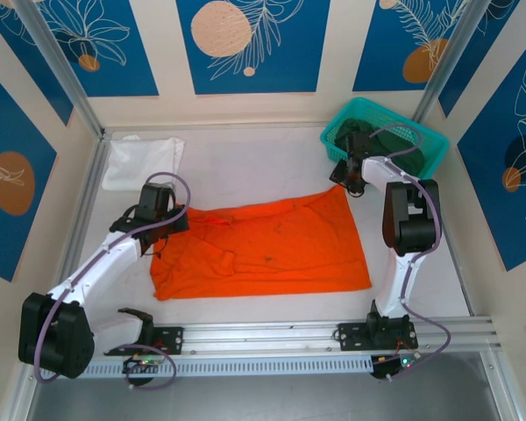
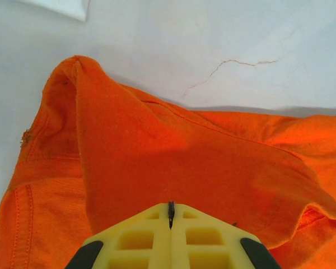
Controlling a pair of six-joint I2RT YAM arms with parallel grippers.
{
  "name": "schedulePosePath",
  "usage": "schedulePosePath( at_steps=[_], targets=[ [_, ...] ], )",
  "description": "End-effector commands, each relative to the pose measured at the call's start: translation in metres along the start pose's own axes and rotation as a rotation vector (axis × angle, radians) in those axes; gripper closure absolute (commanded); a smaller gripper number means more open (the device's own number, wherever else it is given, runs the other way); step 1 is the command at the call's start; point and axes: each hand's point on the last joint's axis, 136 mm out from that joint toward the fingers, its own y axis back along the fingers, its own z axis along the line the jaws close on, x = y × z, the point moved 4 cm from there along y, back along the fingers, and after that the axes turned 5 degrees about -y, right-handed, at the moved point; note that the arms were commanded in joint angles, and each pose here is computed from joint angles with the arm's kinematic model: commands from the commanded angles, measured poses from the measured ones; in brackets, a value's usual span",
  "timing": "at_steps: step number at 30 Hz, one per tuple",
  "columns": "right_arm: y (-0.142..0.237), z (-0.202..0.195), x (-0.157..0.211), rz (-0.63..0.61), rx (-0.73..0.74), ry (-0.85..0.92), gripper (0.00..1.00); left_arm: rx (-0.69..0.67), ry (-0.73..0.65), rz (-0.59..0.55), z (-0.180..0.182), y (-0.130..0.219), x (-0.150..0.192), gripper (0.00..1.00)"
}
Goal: Fold and stack the t-shirts
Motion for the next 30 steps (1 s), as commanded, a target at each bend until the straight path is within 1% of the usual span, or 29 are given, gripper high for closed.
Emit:
schedulePosePath(
  at_steps=[1, 5, 12, 22, 26, 30],
  targets=[
    [-0.013, -0.005, 0.024, 0.108, 0.039, 0.03, 0.56, -0.013, -0.006, -0.002, 0.001, 0.0, 0.003, 1.0],
    [-0.013, -0.006, 0.027, 0.108, 0.057, 0.042, 0.56, -0.021, 0.0, -0.018, 0.003, 0.001, 0.003, 1.0],
    [-0.015, -0.005, 0.032, 0.115, 0.079, 0.073, 0.54, -0.021, 0.007, -0.036, 0.007, 0.004, 0.011, 1.0],
    [-0.02, -0.001, 0.037, 0.141, 0.127, 0.111, 0.59, -0.037, 0.026, -0.038, 0.012, 0.004, 0.017, 1.0],
    [-0.019, -0.002, 0.042, 0.149, 0.147, 0.128, 0.55, -0.064, 0.036, -0.037, 0.016, 0.006, 0.019, 1.0],
    [-0.017, 0.002, 0.048, 0.142, 0.139, 0.167, 0.55, -0.093, 0.052, -0.039, 0.021, 0.01, 0.022, 1.0]
  ],
)
